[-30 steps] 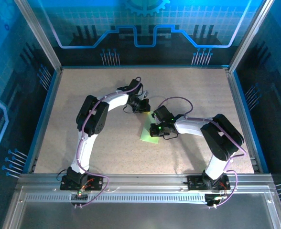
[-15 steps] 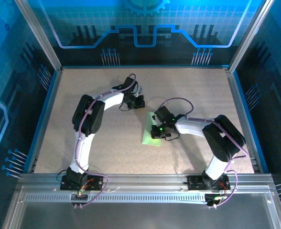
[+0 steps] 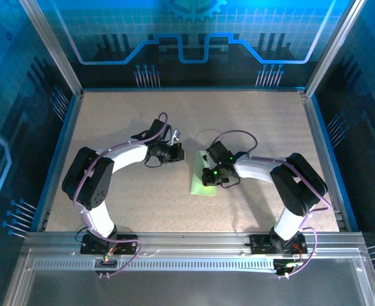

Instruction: Fold a paper plane with a square sheet of paper (fold left side to right side)

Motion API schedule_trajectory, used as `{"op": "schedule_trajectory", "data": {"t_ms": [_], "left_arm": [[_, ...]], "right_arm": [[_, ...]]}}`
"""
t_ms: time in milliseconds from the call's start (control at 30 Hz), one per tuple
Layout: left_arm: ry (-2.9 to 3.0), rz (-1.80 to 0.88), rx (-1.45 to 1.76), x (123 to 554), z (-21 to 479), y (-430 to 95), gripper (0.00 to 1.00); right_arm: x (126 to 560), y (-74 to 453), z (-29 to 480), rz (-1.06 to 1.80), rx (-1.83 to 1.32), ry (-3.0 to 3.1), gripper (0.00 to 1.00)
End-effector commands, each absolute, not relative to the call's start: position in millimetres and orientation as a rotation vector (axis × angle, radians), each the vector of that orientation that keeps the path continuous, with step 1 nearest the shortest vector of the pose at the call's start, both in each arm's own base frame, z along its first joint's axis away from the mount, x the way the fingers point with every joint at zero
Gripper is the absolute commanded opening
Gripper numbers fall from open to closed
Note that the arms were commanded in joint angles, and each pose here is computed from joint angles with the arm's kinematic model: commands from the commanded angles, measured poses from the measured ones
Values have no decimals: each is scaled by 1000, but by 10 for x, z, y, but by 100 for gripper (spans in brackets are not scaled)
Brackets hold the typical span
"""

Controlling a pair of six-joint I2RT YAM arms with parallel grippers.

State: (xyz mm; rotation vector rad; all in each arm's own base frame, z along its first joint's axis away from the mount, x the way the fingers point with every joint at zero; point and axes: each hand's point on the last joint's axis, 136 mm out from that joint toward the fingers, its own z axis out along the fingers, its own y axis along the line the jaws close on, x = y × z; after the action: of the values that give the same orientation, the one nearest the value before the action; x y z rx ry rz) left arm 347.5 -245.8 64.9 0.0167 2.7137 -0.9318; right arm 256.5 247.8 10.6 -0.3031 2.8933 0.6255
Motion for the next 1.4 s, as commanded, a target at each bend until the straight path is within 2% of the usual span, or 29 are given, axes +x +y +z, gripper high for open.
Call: {"op": "schedule_trajectory", "data": {"t_ms": [0,500,1000,1367], "left_arm": [[2708,-1037,56,3325,701,-2688,0],[2793,-1025,155,3348,378,-3063,0],[2924,-873,123,3139,-79,-2861,0],[2938,-849,99,3054,-125,-2787,0]], "right_arm": [[2191,2085,-274,423,-261,3120,0],[2161,2090,-294,434,-250,3124,0],[2273,2258,-106,562,-231,3064,1],[2585,2344,581,819,-106,2859,27]]}}
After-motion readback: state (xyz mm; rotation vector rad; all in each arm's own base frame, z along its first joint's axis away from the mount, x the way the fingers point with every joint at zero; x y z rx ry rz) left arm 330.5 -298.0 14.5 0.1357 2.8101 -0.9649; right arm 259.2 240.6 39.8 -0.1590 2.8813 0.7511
